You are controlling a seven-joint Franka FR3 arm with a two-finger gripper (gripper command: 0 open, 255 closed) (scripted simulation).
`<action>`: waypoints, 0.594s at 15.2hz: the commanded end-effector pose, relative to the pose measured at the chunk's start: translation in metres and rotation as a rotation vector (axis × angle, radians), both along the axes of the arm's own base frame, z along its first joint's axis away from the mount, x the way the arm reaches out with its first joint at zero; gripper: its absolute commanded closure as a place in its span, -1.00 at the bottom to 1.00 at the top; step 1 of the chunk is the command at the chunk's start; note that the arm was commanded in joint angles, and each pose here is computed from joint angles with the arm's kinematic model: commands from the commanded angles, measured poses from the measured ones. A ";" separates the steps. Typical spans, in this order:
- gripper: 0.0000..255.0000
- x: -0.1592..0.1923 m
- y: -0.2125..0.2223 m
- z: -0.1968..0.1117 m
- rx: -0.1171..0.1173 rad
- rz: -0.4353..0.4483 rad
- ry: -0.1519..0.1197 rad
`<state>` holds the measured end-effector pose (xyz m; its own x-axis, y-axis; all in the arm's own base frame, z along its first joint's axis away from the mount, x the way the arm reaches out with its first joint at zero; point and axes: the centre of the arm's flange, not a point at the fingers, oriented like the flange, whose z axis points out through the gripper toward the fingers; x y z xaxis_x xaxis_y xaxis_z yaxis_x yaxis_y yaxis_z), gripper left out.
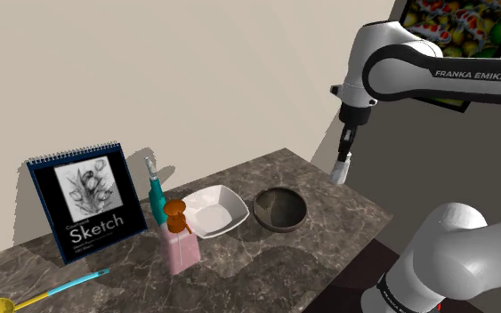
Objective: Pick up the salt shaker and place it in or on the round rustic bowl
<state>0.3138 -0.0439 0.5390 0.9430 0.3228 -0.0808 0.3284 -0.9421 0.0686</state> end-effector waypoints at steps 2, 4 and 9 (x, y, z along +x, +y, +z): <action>1.00 0.019 0.033 0.006 0.001 -0.001 0.000; 1.00 0.033 0.054 0.010 0.001 -0.001 0.000; 1.00 0.070 0.108 0.019 0.001 -0.001 0.000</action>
